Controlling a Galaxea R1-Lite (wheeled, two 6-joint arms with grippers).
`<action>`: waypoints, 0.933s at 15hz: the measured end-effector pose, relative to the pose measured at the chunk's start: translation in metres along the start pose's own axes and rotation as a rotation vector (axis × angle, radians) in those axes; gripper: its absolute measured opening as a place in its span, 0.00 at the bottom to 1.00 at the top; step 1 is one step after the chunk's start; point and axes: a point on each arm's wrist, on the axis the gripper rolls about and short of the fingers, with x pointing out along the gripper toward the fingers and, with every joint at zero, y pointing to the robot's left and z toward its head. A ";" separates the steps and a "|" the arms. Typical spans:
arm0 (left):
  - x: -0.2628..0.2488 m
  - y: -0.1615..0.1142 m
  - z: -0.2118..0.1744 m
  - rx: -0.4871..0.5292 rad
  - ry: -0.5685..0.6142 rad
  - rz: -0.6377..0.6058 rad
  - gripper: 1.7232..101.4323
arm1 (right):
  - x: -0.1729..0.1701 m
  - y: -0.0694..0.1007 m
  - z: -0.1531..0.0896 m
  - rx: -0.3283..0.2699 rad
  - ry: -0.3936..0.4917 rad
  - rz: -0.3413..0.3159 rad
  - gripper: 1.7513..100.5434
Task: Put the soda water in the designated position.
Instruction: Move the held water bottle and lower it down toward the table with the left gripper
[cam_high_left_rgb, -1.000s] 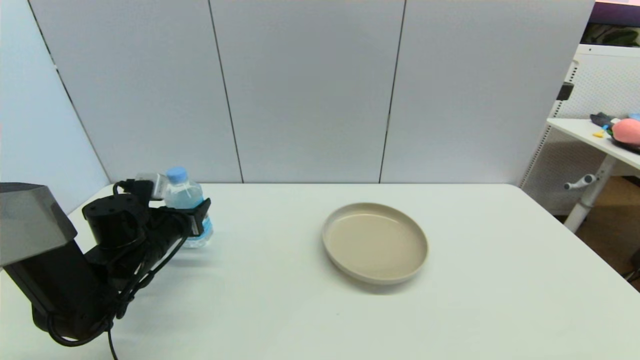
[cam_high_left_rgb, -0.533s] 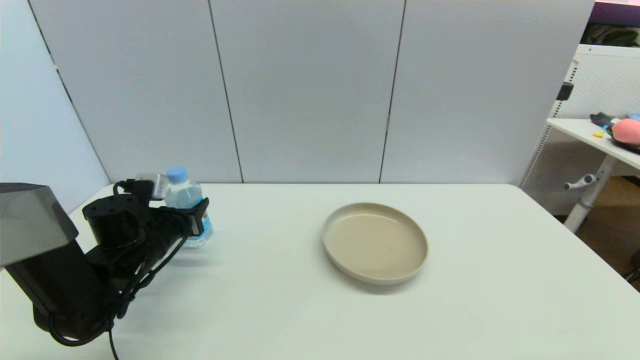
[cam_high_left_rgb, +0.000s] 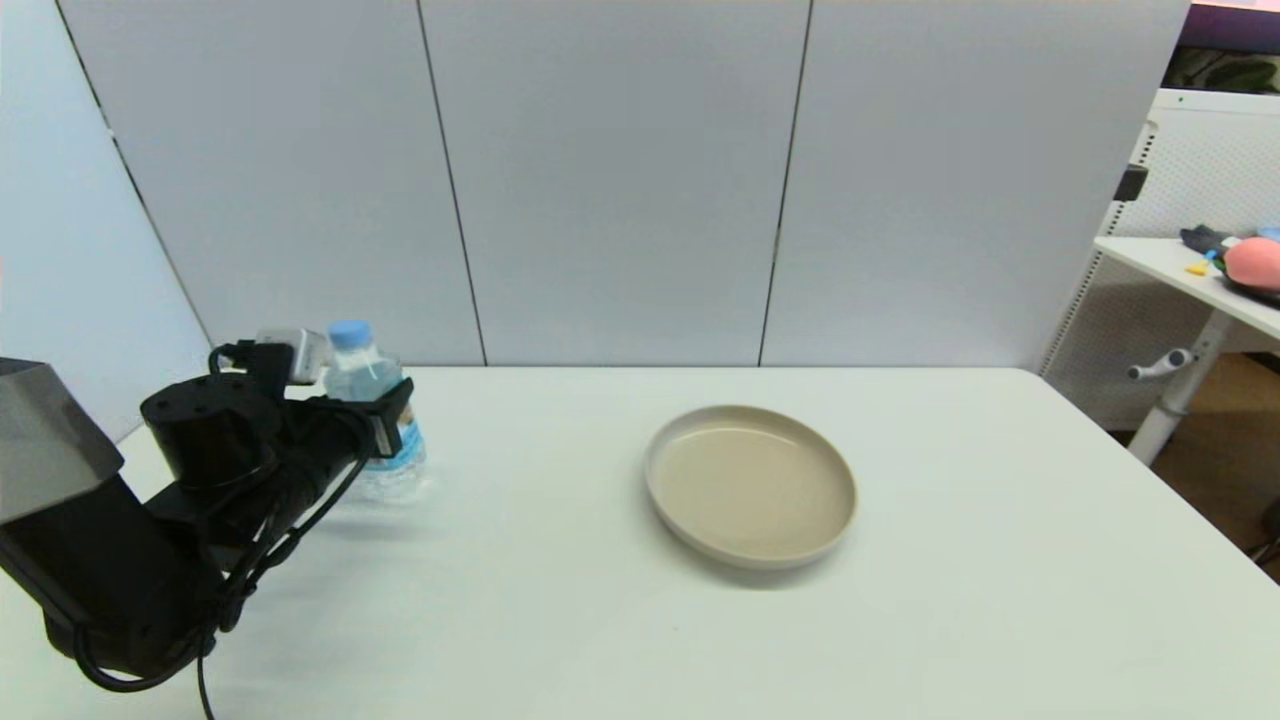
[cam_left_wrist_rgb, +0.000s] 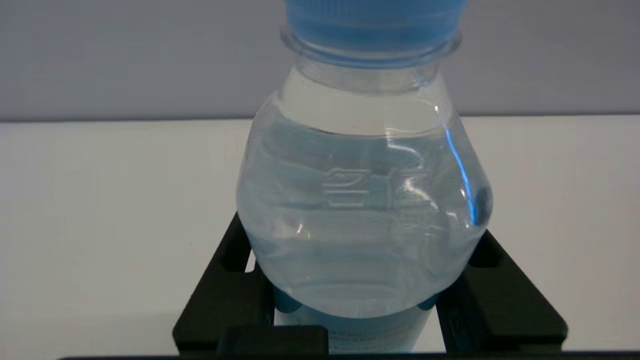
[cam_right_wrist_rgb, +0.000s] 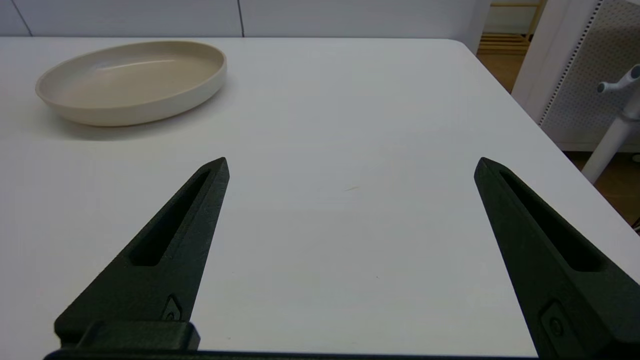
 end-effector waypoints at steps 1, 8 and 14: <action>-0.002 -0.001 0.004 0.006 -0.011 -0.009 0.47 | 0.000 0.000 0.000 0.000 0.000 0.000 0.97; -0.015 -0.015 0.021 0.023 -0.061 -0.092 0.47 | 0.000 0.000 0.000 0.000 0.000 0.000 0.97; -0.030 -0.065 0.031 0.056 -0.072 -0.340 0.47 | 0.000 0.000 0.000 0.000 0.000 0.000 0.97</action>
